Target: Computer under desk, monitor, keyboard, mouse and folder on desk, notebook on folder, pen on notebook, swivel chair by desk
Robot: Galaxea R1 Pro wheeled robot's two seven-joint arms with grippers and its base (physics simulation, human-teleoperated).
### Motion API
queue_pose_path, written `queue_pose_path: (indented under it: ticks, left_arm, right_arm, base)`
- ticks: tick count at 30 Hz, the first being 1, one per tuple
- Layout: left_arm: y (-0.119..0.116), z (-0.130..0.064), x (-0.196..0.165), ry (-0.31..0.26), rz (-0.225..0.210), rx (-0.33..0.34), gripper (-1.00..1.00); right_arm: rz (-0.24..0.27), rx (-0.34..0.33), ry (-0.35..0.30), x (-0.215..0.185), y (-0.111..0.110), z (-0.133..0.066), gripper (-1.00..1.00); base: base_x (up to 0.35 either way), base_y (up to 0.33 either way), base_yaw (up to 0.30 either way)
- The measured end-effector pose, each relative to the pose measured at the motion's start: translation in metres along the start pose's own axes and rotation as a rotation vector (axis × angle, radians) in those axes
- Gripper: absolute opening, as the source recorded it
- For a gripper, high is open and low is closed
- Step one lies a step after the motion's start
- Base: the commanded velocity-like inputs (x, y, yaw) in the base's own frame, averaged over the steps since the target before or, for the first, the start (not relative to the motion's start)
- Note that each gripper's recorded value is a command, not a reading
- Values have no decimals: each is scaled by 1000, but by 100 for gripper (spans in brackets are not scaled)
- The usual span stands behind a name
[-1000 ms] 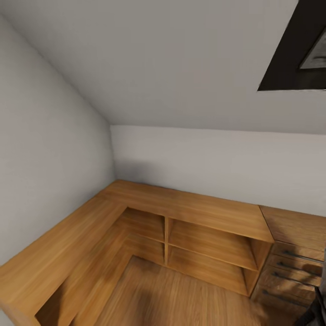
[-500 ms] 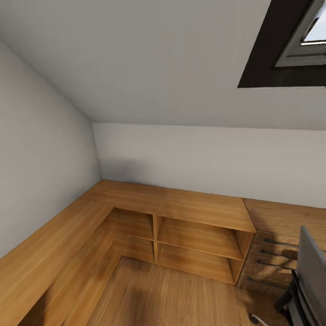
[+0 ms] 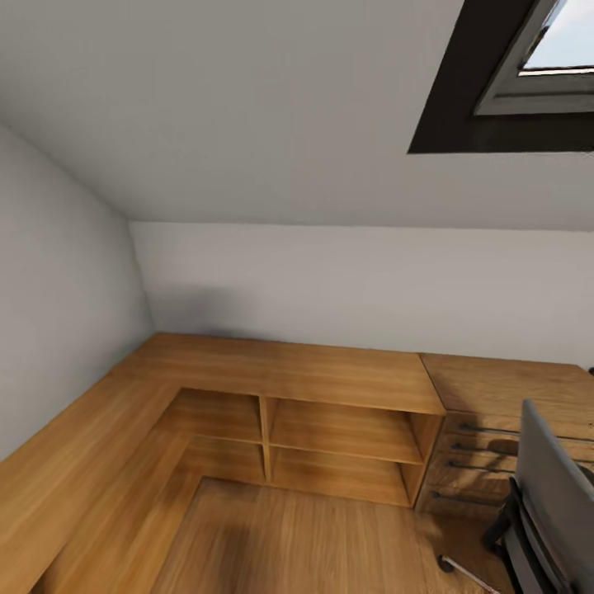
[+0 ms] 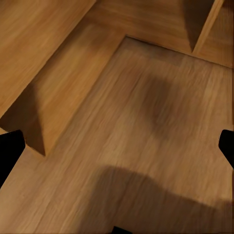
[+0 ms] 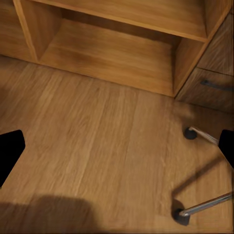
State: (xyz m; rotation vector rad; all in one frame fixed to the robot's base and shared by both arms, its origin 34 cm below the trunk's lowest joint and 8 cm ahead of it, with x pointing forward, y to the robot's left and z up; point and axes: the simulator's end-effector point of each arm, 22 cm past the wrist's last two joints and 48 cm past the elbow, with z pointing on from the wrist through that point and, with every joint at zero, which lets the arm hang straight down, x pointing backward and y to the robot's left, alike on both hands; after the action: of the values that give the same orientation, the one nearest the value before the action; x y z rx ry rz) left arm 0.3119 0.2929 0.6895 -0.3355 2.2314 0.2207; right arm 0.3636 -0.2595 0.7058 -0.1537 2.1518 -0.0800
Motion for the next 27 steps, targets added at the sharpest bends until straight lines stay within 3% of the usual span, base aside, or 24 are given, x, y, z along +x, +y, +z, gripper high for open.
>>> queue_pose_path:
  ticks: [12,27]
  left_arm:
    - [1,-1,2,7,2,-2,100]
    - [2,-1,4,12,4,-2,100]
  right_arm:
    - [0,-2,8,3,0,-1,100]
    - [-2,-7,11,4,2,-1,100]
  base:
    - [7,6,-261]
    - [114,95,-277]
